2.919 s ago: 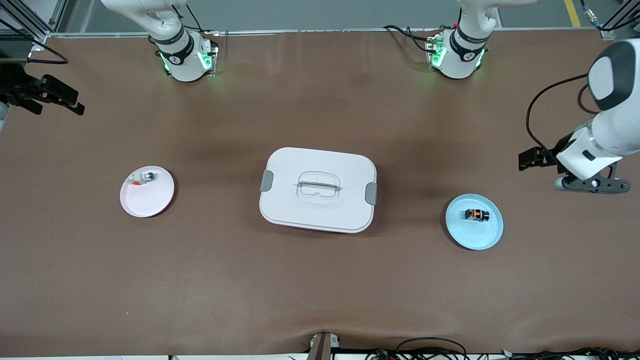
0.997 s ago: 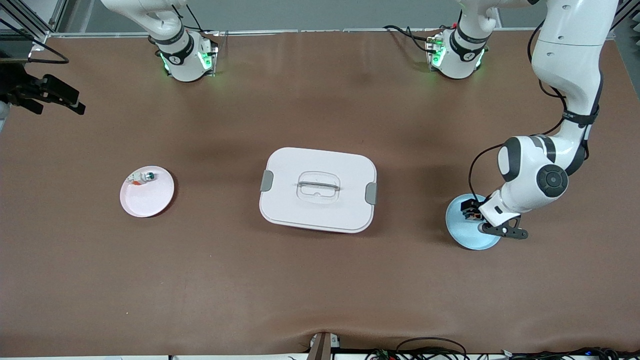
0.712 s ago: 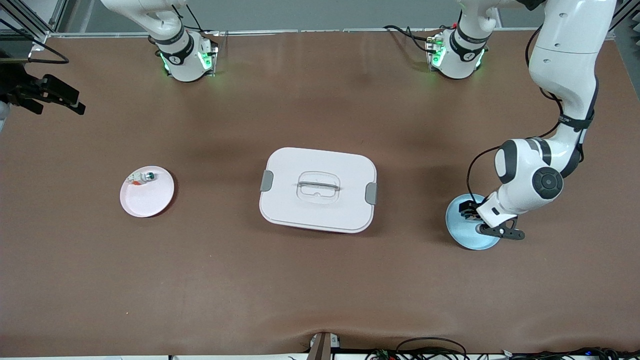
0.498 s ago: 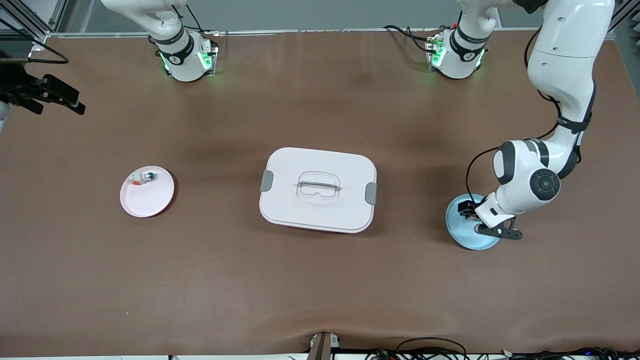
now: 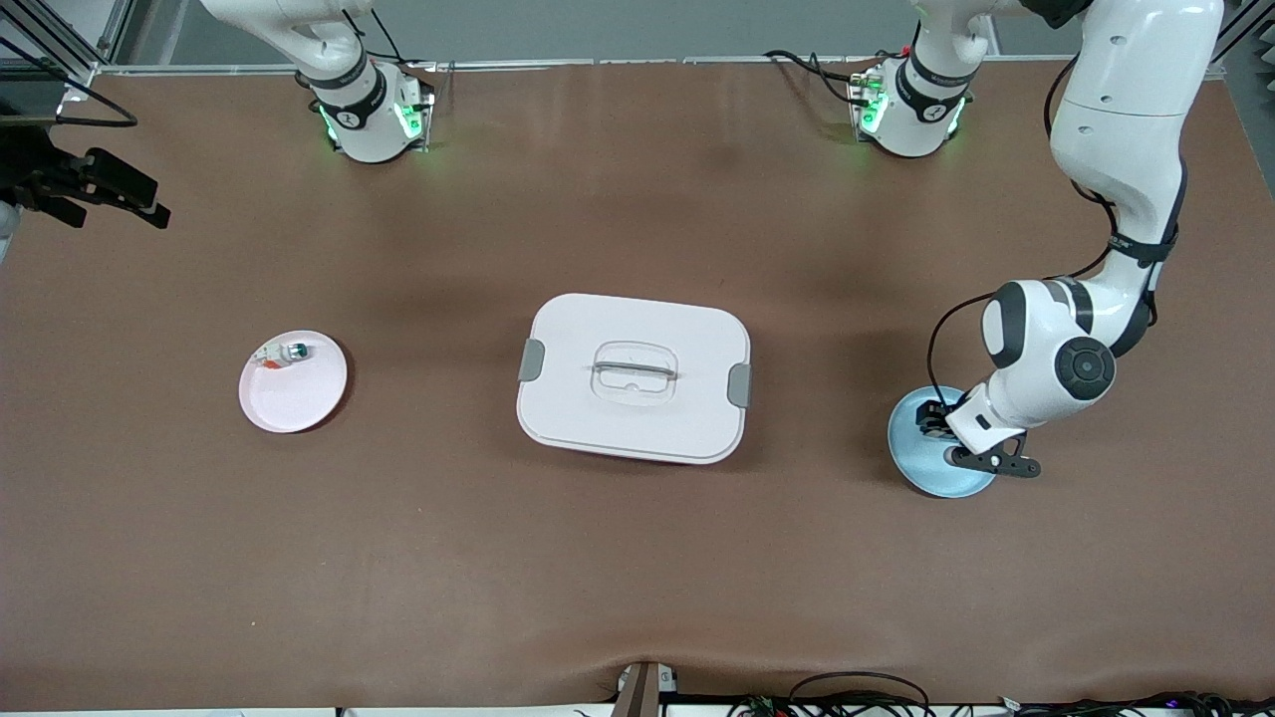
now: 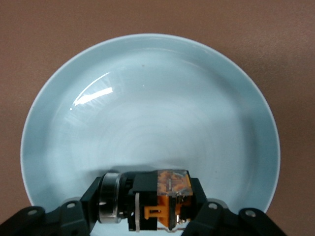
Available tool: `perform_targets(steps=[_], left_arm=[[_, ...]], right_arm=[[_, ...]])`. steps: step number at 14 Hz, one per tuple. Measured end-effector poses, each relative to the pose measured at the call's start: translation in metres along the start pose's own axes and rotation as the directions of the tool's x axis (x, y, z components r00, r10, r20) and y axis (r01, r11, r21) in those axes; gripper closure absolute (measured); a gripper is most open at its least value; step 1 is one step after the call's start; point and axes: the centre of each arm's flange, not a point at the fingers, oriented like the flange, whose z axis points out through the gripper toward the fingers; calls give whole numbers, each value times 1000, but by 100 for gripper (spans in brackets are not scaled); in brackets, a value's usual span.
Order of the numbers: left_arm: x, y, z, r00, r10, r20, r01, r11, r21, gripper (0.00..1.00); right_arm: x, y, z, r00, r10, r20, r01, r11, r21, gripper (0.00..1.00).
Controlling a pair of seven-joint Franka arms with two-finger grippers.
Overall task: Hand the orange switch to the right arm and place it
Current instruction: 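Lift the switch with the left gripper and carry it over the box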
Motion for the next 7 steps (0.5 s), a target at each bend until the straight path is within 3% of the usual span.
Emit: perform_targets(steps=[7], left_arm=[[9, 0, -18, 1000, 0, -17, 0, 1000, 1, 28]], right_arm=[[0, -4, 1, 1000, -8, 4, 8, 1000, -1, 0]])
